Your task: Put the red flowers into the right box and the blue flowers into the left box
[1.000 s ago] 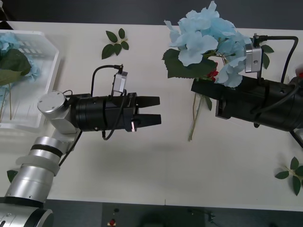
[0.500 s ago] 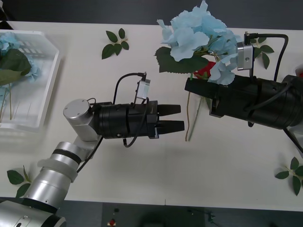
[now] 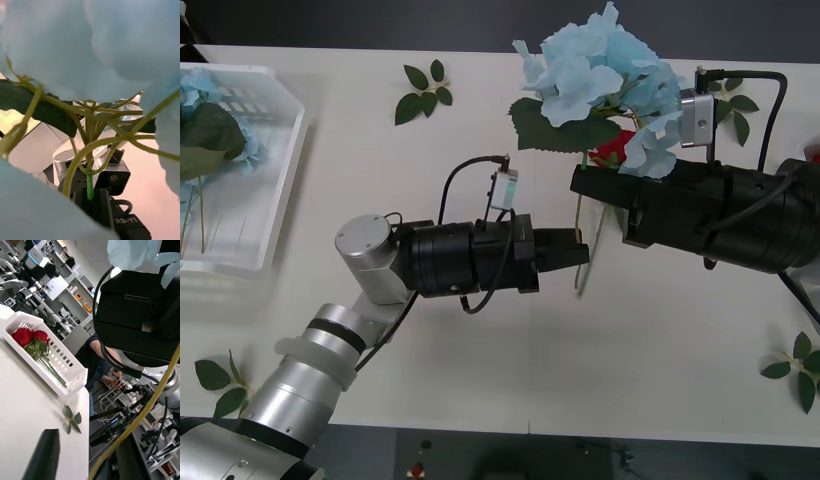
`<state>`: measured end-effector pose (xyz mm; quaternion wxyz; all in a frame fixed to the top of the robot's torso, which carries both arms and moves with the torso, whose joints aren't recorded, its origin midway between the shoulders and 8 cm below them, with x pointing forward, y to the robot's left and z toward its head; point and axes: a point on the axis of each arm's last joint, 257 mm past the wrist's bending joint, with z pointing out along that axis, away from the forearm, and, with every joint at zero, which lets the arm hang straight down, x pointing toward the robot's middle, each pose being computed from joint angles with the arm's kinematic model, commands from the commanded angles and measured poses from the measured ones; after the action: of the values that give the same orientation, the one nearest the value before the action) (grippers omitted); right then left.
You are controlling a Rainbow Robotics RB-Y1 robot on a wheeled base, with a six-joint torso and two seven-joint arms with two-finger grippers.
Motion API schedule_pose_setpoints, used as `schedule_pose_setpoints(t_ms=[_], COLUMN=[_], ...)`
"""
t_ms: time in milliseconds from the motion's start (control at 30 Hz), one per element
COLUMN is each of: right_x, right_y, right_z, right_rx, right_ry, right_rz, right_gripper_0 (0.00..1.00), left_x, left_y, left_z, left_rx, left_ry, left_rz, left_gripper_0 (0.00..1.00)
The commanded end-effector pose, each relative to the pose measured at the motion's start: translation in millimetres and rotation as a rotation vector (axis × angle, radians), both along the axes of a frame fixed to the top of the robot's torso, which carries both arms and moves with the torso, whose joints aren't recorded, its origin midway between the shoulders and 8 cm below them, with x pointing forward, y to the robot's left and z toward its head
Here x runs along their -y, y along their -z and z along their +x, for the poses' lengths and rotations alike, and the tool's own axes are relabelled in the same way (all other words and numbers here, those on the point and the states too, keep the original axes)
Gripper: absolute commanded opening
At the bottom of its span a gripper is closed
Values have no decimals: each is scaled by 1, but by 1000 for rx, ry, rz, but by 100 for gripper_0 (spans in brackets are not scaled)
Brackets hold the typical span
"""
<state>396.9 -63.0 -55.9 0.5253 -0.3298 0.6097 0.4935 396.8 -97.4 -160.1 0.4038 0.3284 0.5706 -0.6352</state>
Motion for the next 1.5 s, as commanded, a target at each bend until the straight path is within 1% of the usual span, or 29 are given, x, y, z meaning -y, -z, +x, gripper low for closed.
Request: schedule_pose_setpoints(t_ms=[33, 633, 667, 700, 733, 767, 800, 967, 1067, 1267, 1500], right_x=[-6, -6, -6, -5, -6, -6, -6, -6, -6, -6, -5], right_y=[-21, -21, -21, -21, -21, -21, -21, -21, -21, -21, -16], right_z=[-5, -5, -5, -4, -5, -5, -5, -5, -5, -5, -2], right_rx=[22, 2, -3, -8, -13, -17, -20, -33, -39, -46, -49], right_ry=[-19, -20, -21, -19, -22, -21, -21, -23, -23, -23, -12], right_rz=[11, 17, 18, 21, 21, 23, 24, 28, 30, 31, 12], right_gripper_0=[0, 1, 9, 45, 74, 93, 100, 100, 100, 100, 100], left_x=[17, 15, 13, 12, 10, 9, 9, 2, -11, -67, -157], left_y=[-18, -20, -20, -20, -22, -22, -23, -26, -31, -39, -71], left_z=[1, 14, 14, 15, 16, 16, 16, 19, 25, 49, 84], left_rx=[14, 11, 10, 11, 11, 12, 12, 12, 31, 64, 196], left_ry=[12, -30, -31, -33, -34, -35, -35, -41, -57, -121, -247], left_rz=[-14, -13, -15, -15, -18, -19, -21, -28, -26, 2, 88], left_gripper_0=[0, 0, 0, 0, 0, 0, 0, 0, 0, 0, 0])
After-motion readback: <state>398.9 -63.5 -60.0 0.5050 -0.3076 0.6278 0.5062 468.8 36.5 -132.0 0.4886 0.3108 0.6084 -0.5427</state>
